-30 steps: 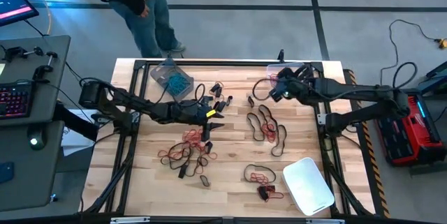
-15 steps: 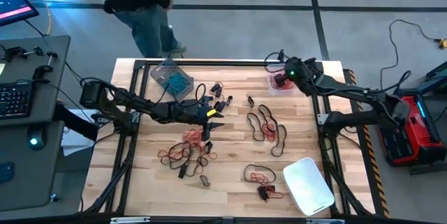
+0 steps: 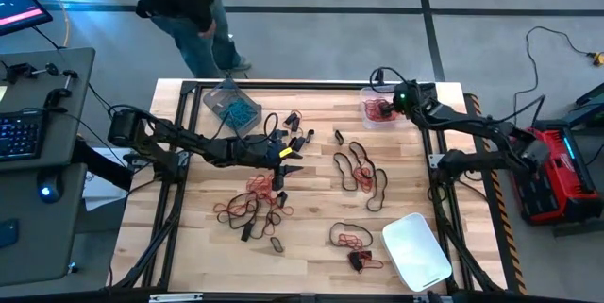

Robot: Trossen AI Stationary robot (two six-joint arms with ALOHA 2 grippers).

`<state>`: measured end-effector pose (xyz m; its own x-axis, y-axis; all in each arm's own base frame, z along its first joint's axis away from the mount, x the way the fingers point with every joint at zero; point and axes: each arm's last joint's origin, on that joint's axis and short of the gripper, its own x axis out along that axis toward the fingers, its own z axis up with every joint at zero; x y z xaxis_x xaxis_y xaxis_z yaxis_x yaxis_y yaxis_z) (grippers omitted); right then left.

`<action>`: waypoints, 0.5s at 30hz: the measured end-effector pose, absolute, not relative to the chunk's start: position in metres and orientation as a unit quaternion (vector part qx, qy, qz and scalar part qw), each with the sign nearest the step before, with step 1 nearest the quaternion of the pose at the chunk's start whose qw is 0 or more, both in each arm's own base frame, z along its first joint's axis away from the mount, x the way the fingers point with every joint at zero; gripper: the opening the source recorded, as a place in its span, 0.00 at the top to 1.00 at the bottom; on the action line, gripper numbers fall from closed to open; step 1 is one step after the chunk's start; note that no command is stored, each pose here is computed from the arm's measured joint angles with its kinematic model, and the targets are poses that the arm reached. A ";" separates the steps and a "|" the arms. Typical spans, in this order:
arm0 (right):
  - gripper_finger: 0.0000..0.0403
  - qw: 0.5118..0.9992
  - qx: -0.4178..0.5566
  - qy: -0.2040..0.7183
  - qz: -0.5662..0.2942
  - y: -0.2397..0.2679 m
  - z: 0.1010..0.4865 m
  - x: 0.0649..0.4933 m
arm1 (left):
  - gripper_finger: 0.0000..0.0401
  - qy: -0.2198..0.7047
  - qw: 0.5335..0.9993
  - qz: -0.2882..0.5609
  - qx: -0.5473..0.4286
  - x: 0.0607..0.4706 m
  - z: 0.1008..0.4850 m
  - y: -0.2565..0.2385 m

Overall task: Sort rubber bands into baskets
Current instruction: Put the red rubber band into the transparent bin

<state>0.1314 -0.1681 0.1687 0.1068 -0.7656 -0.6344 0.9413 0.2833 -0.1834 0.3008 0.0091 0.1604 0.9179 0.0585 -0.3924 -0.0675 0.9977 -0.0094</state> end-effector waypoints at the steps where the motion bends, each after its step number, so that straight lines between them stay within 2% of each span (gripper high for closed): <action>1: 1.00 0.729 0.138 0.333 -0.582 -0.168 0.165 0.131 | 0.62 0.200 0.979 0.032 -0.011 0.301 0.160 0.009; 6: 0.94 0.719 0.144 0.360 -0.577 -0.170 0.154 0.132 | 0.62 0.201 0.979 0.032 -0.012 0.301 0.160 0.009; 15: 0.64 0.729 0.138 0.338 -0.579 -0.167 0.165 0.131 | 0.62 0.203 0.978 0.034 -0.011 0.301 0.160 0.009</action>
<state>0.1310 -0.1668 0.1653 0.1004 -0.7512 -0.6524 0.9375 0.2909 -0.1908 0.3005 0.0092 0.1598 0.9150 0.0622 -0.3986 -0.0709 0.9975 -0.0072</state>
